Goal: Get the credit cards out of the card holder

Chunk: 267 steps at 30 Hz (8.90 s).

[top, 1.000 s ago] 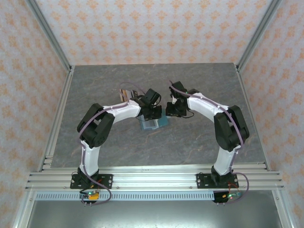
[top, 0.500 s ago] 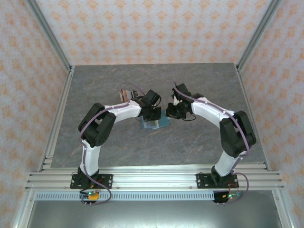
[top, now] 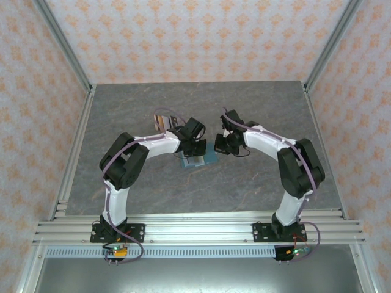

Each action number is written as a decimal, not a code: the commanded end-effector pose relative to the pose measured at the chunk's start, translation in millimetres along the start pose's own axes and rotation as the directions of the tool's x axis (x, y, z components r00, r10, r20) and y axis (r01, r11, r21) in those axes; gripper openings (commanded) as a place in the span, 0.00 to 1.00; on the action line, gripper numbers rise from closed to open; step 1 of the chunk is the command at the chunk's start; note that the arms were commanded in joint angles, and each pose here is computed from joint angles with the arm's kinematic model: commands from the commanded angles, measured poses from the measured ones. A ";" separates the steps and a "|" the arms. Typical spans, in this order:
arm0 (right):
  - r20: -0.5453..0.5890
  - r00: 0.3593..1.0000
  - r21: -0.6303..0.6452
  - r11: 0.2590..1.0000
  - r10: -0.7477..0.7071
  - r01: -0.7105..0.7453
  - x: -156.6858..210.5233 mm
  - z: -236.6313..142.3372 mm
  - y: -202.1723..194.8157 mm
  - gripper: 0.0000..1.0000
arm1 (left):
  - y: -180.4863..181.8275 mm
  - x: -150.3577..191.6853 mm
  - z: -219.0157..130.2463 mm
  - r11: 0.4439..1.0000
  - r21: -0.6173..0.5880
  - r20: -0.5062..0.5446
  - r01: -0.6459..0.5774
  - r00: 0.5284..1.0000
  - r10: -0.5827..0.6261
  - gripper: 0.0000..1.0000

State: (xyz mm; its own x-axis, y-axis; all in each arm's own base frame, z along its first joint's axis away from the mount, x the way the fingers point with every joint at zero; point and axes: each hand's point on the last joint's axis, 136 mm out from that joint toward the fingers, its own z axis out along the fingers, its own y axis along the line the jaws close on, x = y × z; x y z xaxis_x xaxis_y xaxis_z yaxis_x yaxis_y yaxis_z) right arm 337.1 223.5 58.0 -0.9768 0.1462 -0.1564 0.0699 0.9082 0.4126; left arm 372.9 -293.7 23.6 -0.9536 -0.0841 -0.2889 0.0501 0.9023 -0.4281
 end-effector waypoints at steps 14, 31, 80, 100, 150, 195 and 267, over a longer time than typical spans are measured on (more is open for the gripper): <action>-0.107 0.994 0.036 0.999 0.035 -0.032 19.8 31.3 -7.2 0.07 | 16.3 -14.7 -69.9 0.978 -0.033 0.144 0.205 0.970 -0.198 0.17; -0.081 0.994 0.141 0.988 0.069 -0.057 39.2 44.9 -16.0 0.07 | 59.3 6.1 -73.4 0.951 -0.037 0.123 0.308 0.945 -0.302 0.44; -0.090 0.994 0.161 0.986 0.067 -0.052 50.0 52.0 -30.3 0.06 | 51.0 13.8 -32.0 0.961 -0.011 -0.003 0.277 0.961 -0.277 0.45; -0.093 0.993 -0.109 0.992 -0.072 0.062 37.9 13.5 43.3 0.26 | 61.4 27.9 -23.4 0.968 -0.103 -0.036 0.230 0.971 -0.235 0.20; -0.134 0.990 -0.065 0.997 -0.045 0.037 41.4 41.7 40.7 0.21 | 20.4 2.0 -50.4 0.981 0.087 -0.052 0.173 0.984 -0.169 0.19; -0.095 0.995 -0.218 0.976 -0.018 -0.003 4.2 47.6 79.2 0.23 | 71.1 -0.1 -74.6 0.935 0.059 0.072 0.349 0.933 -0.352 0.26; -0.095 0.995 -0.315 0.949 -0.028 -0.003 7.2 34.8 68.3 0.26 | 67.9 7.0 -57.8 0.957 -0.080 0.047 0.280 0.960 -0.277 0.13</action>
State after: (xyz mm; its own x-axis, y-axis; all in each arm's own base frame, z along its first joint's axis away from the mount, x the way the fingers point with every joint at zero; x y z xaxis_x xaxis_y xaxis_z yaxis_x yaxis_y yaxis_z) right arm 342.4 296.0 40.5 -0.9933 0.0991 -0.0588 0.0375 0.7603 0.6485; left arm 350.6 -216.0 43.2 -0.9214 -0.3429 -0.1827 -0.2283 0.8584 -0.4594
